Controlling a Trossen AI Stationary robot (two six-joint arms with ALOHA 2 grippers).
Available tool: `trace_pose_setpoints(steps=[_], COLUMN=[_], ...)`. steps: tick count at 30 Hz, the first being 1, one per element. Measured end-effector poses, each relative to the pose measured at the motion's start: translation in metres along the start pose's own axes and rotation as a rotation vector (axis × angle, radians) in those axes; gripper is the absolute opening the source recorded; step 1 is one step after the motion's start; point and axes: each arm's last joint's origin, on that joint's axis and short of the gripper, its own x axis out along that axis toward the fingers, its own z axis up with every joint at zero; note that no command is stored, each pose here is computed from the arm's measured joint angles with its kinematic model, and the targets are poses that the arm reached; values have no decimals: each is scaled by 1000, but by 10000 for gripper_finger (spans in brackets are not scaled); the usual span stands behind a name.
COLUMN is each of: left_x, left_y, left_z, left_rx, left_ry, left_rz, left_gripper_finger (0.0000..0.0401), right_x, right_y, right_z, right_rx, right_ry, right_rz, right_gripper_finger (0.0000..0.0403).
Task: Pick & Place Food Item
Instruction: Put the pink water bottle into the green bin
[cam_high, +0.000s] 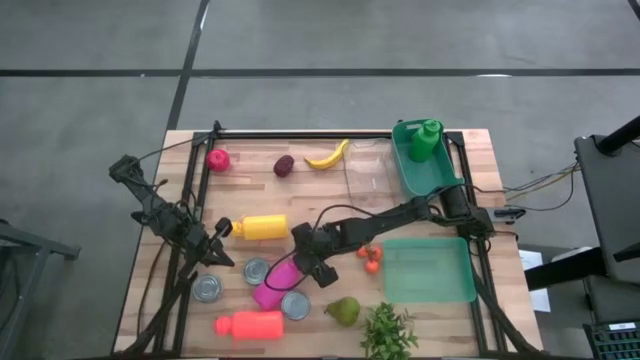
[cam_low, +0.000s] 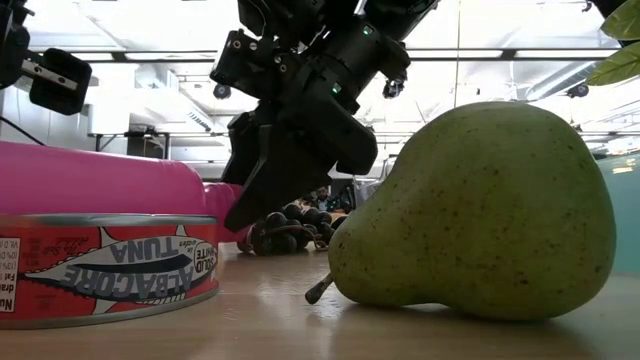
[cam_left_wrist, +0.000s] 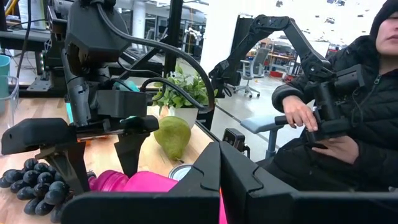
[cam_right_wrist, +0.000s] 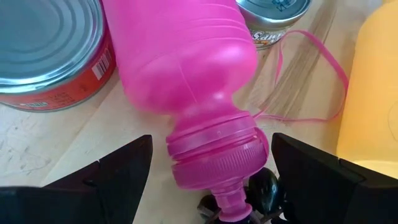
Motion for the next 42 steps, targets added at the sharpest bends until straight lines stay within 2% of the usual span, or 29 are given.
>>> trace_pose_setpoints(steps=[42], left_x=[0], left_y=[0], left_z=[0], left_rx=[0], left_ry=[0], left_rz=[0], left_gripper_finger=[0], right_x=[0], right_y=[0], right_z=[1], right_rx=[5], right_ry=[-4], right_rz=[0], right_gripper_finger=[327])
